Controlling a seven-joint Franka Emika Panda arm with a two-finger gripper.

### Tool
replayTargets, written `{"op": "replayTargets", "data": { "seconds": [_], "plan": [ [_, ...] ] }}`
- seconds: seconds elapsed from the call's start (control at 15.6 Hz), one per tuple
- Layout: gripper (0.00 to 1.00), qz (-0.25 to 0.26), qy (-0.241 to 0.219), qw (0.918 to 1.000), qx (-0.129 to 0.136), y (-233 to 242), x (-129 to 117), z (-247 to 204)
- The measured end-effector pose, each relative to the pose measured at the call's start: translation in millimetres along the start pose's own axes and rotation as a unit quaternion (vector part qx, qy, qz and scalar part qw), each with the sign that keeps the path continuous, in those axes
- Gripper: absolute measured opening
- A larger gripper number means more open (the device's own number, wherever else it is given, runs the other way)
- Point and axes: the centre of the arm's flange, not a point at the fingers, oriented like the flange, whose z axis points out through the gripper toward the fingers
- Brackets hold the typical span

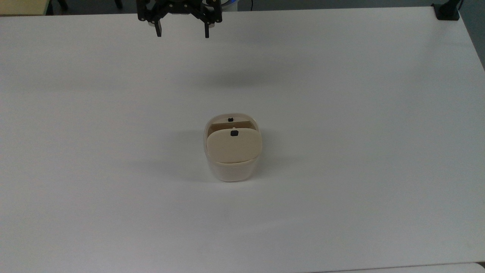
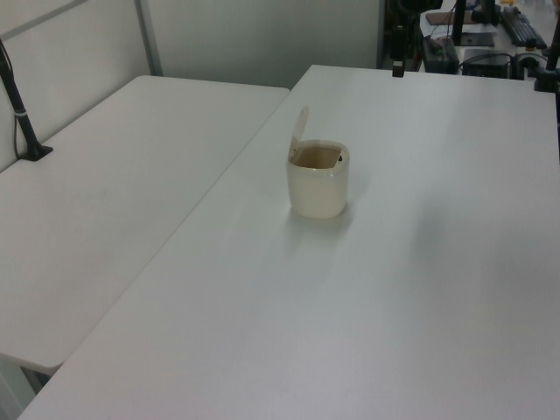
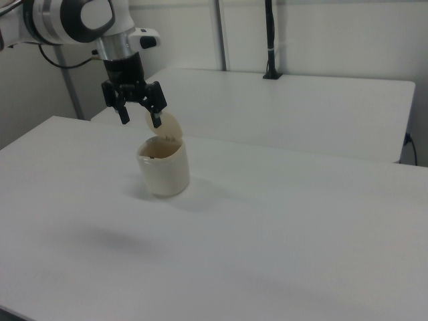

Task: Open the trash bin
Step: 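Lift the gripper up away from the bin as the lid pops open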

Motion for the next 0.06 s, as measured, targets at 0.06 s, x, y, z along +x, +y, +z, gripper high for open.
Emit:
{"op": "replayTargets", "data": {
  "seconds": [0.06],
  "plan": [
    [1.00, 0.000, 0.000, 1.0000, 0.000, 0.0, 0.0, 0.0]
  ]
}}
